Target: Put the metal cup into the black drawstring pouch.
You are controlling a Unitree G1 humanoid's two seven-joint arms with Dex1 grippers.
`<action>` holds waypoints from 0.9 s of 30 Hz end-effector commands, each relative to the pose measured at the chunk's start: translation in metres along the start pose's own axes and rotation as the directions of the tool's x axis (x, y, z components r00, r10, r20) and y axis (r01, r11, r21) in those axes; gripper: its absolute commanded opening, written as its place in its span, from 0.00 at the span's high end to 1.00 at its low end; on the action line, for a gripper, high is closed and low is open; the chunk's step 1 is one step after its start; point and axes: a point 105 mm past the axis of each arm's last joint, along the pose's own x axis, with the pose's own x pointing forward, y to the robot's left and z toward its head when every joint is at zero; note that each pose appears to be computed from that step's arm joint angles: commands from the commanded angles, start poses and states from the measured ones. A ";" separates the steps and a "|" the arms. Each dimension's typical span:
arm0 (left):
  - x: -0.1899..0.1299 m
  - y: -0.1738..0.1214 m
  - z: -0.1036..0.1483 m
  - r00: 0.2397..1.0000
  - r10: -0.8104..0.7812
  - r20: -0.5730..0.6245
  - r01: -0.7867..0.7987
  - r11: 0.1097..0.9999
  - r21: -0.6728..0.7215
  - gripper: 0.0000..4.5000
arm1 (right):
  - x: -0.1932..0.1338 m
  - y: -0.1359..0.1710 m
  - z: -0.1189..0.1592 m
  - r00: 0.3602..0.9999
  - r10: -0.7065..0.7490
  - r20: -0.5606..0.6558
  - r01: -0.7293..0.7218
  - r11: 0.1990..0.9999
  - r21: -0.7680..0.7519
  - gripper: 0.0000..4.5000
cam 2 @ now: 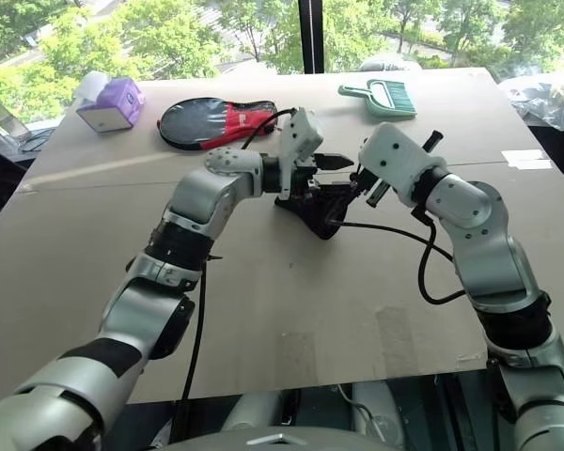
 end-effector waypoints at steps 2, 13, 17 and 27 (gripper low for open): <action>0.006 -0.002 0.012 0.999 -0.042 0.018 0.040 0.997 0.068 0.55 | -0.005 -0.007 0.020 0.997 -0.036 0.063 0.038 0.999 -0.024 1.00; 0.005 -0.003 -0.019 0.995 -0.065 -0.076 0.067 0.998 0.023 0.96 | -0.014 -0.038 -0.003 0.980 -0.196 -0.028 0.197 0.975 0.101 1.00; -0.007 -0.001 -0.048 0.982 -0.050 -0.184 0.050 0.999 -0.006 0.96 | -0.031 -0.077 -0.053 0.902 -0.379 -0.204 0.423 0.869 0.256 1.00; -0.032 -0.007 -0.095 0.949 -0.017 -0.314 0.006 0.999 -0.037 0.96 | -0.056 -0.072 -0.129 0.830 -0.370 -0.417 0.515 0.796 0.318 1.00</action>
